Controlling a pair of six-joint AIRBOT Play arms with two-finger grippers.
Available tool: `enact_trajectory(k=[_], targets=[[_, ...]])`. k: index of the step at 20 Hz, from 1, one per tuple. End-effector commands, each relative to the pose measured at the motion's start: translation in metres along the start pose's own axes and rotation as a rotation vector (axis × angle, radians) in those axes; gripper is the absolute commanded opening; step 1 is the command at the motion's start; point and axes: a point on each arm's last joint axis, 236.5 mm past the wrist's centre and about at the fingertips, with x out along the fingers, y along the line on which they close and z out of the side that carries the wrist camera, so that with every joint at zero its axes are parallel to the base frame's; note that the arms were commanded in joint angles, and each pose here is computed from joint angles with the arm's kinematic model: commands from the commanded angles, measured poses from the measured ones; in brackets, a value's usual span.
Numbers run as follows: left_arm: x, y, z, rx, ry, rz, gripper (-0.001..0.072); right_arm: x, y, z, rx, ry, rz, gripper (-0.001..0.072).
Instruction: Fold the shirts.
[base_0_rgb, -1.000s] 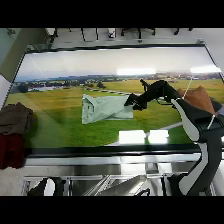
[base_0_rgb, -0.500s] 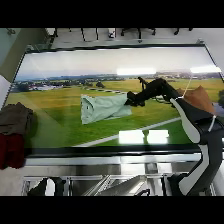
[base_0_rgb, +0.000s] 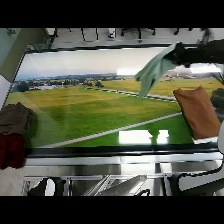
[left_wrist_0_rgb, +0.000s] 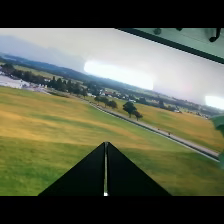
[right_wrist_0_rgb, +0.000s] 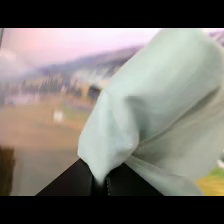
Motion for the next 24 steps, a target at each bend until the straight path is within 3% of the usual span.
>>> enact_trajectory(k=[1,4,8,11,16,22,24], targets=[[0.023,-0.011,-0.017,-0.005,0.098,-0.073,0.002,-0.085,-0.062,0.058,0.076,-0.198,-0.105,0.0015],[0.047,-0.04,-0.037,0.024,0.198,-0.18,0.002,-0.143,-0.128,0.072,0.181,-0.291,-0.194,0.0016],[0.078,-0.094,-0.063,0.026,0.3,-0.321,0.002,-0.186,-0.179,0.038,0.337,-0.217,-0.234,0.0016],[0.098,-0.138,-0.077,0.062,0.317,-0.416,0.002,-0.207,-0.192,0.004,0.436,-0.12,-0.259,0.0016],[0.107,-0.199,-0.122,0.106,0.427,-0.543,0.002,-0.23,-0.223,-0.092,0.669,0.174,-0.489,0.0016],[0.078,-0.227,-0.124,0.147,0.408,-0.616,0.002,-0.257,-0.231,-0.175,0.846,0.29,-0.726,0.0018],[0.067,-0.228,-0.117,0.155,0.38,-0.625,0.002,-0.259,-0.232,-0.203,0.894,0.37,-0.759,0.0048]])
